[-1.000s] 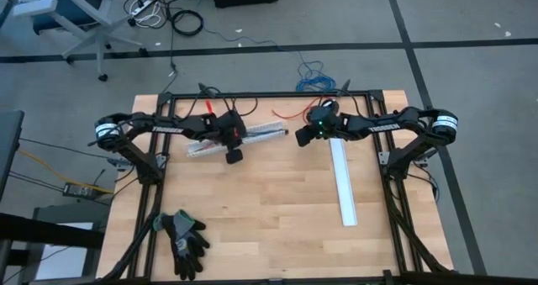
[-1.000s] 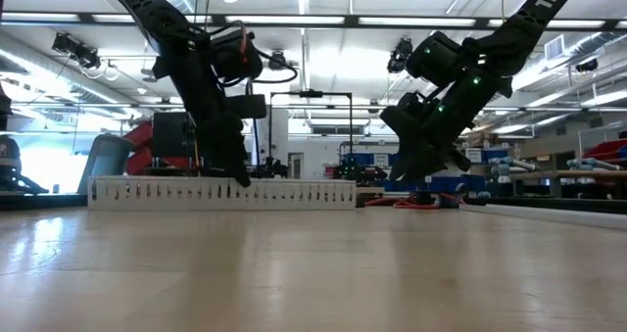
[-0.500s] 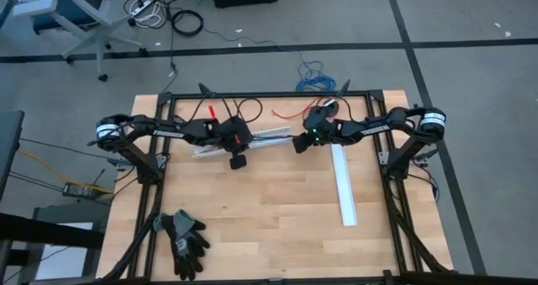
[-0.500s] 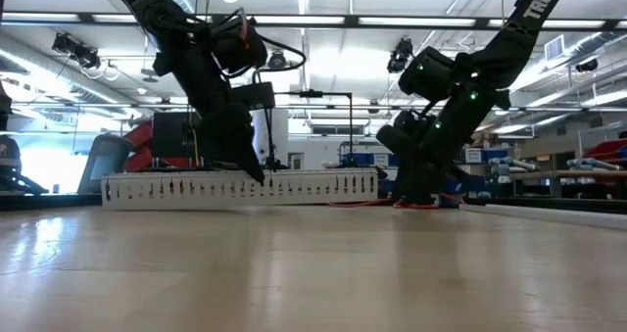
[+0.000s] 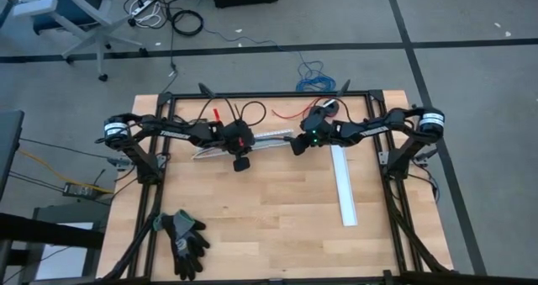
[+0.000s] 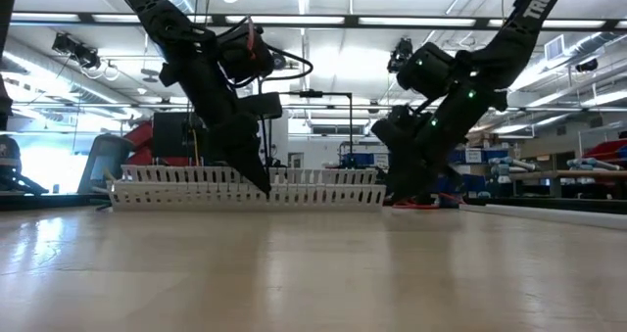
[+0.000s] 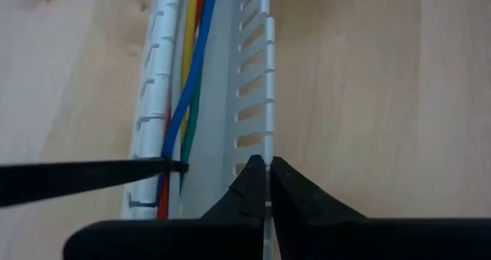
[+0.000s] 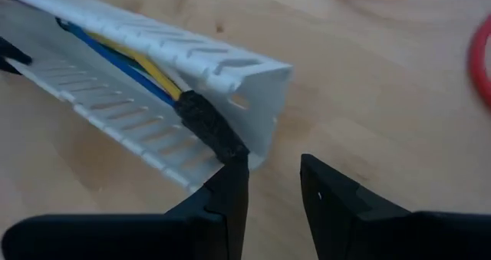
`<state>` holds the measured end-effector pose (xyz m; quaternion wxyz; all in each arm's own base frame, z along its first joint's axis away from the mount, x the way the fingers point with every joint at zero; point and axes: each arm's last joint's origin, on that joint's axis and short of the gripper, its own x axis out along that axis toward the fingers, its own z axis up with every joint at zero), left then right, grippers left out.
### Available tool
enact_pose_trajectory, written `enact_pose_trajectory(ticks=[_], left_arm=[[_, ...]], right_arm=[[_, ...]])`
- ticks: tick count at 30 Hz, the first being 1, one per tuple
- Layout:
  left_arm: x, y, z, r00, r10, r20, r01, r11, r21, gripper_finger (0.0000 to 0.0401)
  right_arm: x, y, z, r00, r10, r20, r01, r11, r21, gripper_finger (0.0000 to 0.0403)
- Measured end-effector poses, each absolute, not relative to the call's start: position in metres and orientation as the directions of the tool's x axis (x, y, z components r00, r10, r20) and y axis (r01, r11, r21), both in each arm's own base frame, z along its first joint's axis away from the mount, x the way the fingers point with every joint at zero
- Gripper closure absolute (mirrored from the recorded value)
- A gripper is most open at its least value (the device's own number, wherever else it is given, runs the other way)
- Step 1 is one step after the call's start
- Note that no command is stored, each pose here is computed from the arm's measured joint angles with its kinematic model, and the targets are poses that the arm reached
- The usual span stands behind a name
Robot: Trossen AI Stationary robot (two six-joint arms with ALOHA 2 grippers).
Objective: Ziptie cables
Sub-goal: Put the zip tied cable wires into the white cable duct
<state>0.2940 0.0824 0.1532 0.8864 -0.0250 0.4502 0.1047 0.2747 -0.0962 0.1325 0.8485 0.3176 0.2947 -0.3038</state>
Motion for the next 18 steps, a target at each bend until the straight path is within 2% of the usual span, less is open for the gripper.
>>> enact_pose_trajectory(ticks=[5, 12, 18], left_arm=[[0.294, 0.082, 0.153, 0.573, 0.163, -0.803, -0.21, 0.977, 0.048, 0.0384], [0.3, 0.081, 0.16, 0.587, 0.142, -0.797, -0.219, 0.976, 0.013, 0.0373], [0.308, 0.074, 0.17, 0.62, 0.041, -0.783, -0.143, 0.988, -0.061, 0.036]], right_arm=[[0.268, -0.094, 0.147, 0.641, -0.335, -0.691, 0.698, 0.629, 0.343, 0.0292], [0.25, -0.092, 0.16, 0.568, -0.362, -0.739, 0.747, 0.604, 0.278, 0.0292], [0.243, -0.088, 0.17, 0.561, -0.363, -0.744, 0.748, 0.607, 0.268, 0.0292]])
